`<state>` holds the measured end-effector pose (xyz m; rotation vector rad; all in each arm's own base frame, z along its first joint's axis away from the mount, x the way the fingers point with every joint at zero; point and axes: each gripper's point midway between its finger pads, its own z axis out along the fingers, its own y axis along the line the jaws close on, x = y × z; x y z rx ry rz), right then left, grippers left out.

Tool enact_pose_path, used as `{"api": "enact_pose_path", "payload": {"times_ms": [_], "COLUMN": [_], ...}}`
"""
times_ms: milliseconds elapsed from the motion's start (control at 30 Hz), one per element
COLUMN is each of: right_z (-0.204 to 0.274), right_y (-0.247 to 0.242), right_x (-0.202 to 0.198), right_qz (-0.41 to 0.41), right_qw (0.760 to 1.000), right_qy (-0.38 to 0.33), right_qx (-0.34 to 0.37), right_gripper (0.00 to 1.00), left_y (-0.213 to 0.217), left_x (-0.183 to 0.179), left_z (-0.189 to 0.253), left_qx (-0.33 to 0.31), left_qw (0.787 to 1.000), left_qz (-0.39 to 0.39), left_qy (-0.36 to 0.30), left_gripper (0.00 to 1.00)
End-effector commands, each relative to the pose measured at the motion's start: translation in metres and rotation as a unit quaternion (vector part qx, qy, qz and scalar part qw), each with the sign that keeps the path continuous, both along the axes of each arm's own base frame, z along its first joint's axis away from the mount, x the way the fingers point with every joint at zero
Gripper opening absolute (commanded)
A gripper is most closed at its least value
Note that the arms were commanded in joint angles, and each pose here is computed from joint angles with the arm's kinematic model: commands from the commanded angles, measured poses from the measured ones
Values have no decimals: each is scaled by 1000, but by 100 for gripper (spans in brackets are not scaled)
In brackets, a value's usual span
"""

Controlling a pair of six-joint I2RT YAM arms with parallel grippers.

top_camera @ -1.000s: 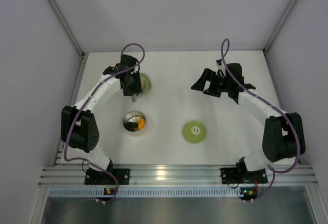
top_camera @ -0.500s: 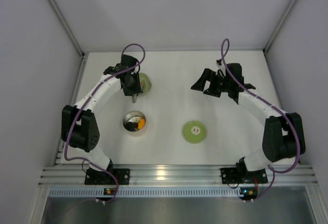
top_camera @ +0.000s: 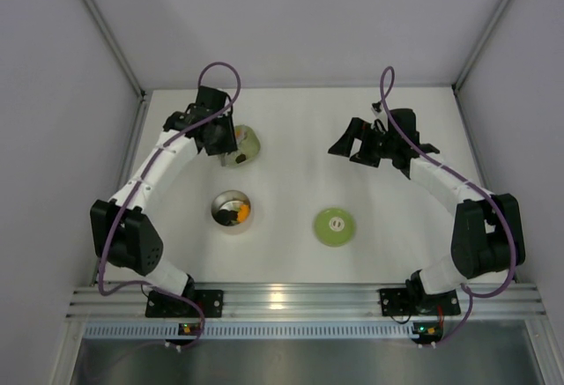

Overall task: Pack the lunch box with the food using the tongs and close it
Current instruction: Pick up the fake food from the plate.

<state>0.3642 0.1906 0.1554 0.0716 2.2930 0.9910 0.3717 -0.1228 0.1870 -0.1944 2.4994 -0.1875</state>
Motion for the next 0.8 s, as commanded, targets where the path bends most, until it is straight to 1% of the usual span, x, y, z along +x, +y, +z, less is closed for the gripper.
{"api": "enact_pose_path", "payload": {"times_ms": [0, 167, 333, 433, 567, 600, 767], "right_z": [22, 24, 27, 24, 19, 18, 13], "right_y": [5, 4, 5, 5, 4, 4, 3], "right_x": [15, 16, 18, 17, 17, 16, 14], "right_qz": [7, 5, 2, 1, -1, -1, -4], "right_qw": [999, 998, 998, 999, 999, 999, 999], "right_qy": [-53, -54, -54, -50, -45, -44, -38], "right_qx": [9, 7, 9, 9, 6, 6, 4], "right_gripper": [100, 99, 100, 99, 100, 99, 100], "left_y": [6, 8, 14, 22, 26, 29, 35], "left_x": [-4, -23, -58, -91, -117, -129, -169], "left_z": [34, 45, 49, 45, 43, 42, 39], "left_qx": [2, -11, -29, -35, -48, -51, -68], "left_qw": [999, 999, 998, 999, 998, 998, 997], "left_qz": [1, -1, -3, 0, -1, -1, -7], "left_qy": [-42, -47, -49, -38, -33, -30, -20], "left_gripper": [31, 31, 31, 31, 31, 32, 32]}}
